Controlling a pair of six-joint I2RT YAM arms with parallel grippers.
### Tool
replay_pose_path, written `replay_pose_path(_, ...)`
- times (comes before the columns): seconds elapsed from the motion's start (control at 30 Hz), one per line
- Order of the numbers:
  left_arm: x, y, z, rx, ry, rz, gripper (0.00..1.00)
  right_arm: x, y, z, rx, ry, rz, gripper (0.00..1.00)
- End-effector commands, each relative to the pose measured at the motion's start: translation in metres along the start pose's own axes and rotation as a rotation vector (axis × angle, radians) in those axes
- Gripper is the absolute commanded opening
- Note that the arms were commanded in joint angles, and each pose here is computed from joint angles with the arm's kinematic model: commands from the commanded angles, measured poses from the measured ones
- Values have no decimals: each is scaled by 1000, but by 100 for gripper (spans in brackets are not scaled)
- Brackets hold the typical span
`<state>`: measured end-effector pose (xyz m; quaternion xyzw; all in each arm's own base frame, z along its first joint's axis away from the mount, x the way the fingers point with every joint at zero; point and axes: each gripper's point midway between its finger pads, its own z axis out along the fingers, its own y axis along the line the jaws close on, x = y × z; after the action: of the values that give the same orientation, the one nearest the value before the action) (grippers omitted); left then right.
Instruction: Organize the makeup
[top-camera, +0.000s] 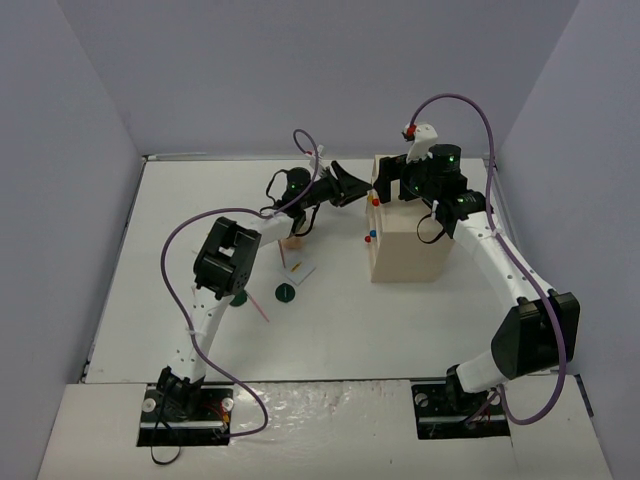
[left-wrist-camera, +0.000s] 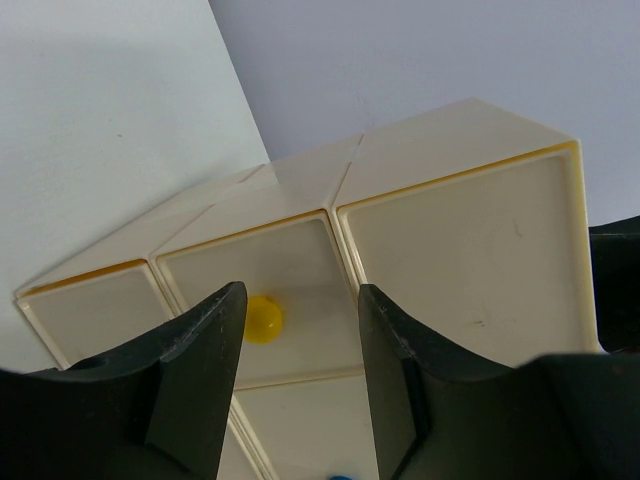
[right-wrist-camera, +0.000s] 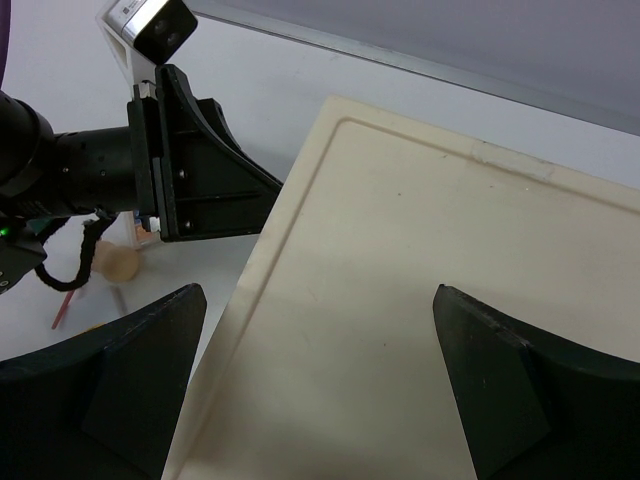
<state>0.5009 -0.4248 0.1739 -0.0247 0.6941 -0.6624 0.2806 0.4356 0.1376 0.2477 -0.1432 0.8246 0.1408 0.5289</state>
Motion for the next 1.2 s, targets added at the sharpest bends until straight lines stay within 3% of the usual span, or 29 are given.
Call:
replay_pose_path(0.0, -28, -40, -3, 27, -56, 101, 44, -16, 1, -1, 4, -63, -20, 95)
replay_pose_path(0.37, -40, -38, -14, 64, -105, 52, 36, -13, 1, 0, 1, -58, -18, 95)
replay_pose_path(1.17, -7, -47, 3, 94, 23, 75, 36, -12, 0, 0, 5, -54, -26, 95)
